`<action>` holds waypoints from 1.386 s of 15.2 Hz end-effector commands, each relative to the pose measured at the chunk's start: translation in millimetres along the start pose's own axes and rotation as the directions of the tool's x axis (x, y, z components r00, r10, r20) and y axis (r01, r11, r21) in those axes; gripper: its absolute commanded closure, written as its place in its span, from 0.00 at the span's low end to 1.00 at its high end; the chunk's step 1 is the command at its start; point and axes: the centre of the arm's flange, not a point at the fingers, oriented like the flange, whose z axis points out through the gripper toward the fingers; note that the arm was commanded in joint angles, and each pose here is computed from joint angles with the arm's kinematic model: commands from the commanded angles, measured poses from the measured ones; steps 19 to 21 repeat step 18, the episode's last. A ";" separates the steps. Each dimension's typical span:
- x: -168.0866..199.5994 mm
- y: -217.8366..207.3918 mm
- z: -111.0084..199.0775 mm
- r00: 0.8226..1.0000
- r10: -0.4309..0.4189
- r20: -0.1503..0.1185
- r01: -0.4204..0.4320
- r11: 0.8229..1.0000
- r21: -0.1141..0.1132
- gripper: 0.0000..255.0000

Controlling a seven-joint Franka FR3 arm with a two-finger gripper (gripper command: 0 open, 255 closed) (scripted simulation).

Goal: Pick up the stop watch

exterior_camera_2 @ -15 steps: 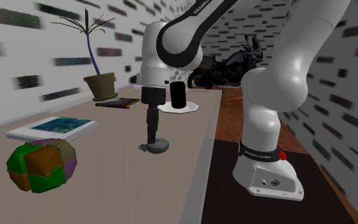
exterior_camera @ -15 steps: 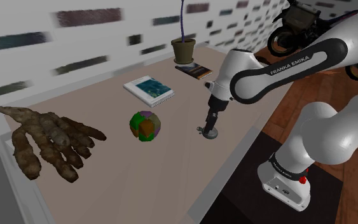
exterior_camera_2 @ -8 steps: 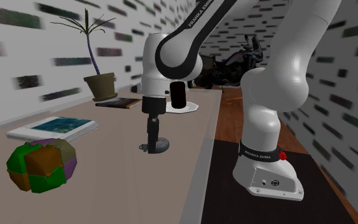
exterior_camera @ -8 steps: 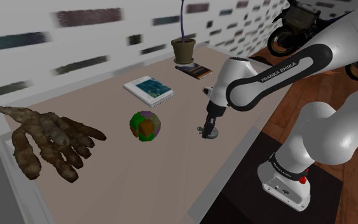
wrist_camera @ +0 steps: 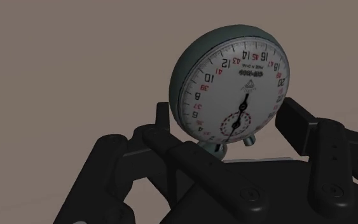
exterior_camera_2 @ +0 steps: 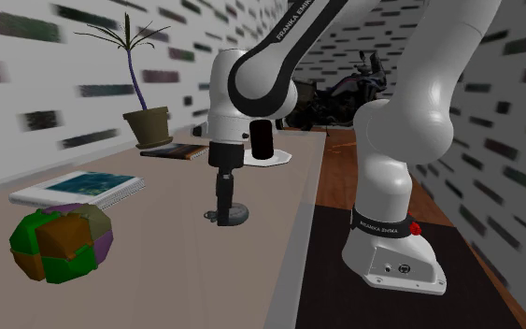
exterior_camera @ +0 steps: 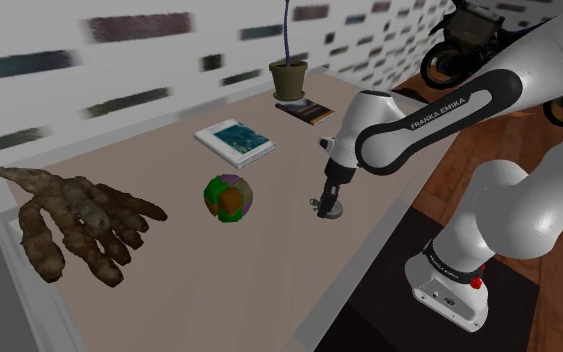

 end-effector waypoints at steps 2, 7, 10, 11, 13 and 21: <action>0.2 -0.3 -5.1 1.000 0.000 0.001 0.000 1.000 0.000 1.00; 3.3 -5.0 -30.8 1.000 0.000 0.001 0.000 1.000 0.000 1.00; 5.1 -7.9 -46.3 1.000 0.000 0.001 0.000 1.000 0.000 1.00; 5.8 -8.9 -51.5 1.000 0.000 0.001 0.000 1.000 0.000 1.00; 7.0 -10.8 -61.8 1.000 0.000 0.001 0.000 1.000 0.000 1.00; 9.0 -13.8 -78.0 1.000 0.000 0.001 0.000 1.000 0.000 1.00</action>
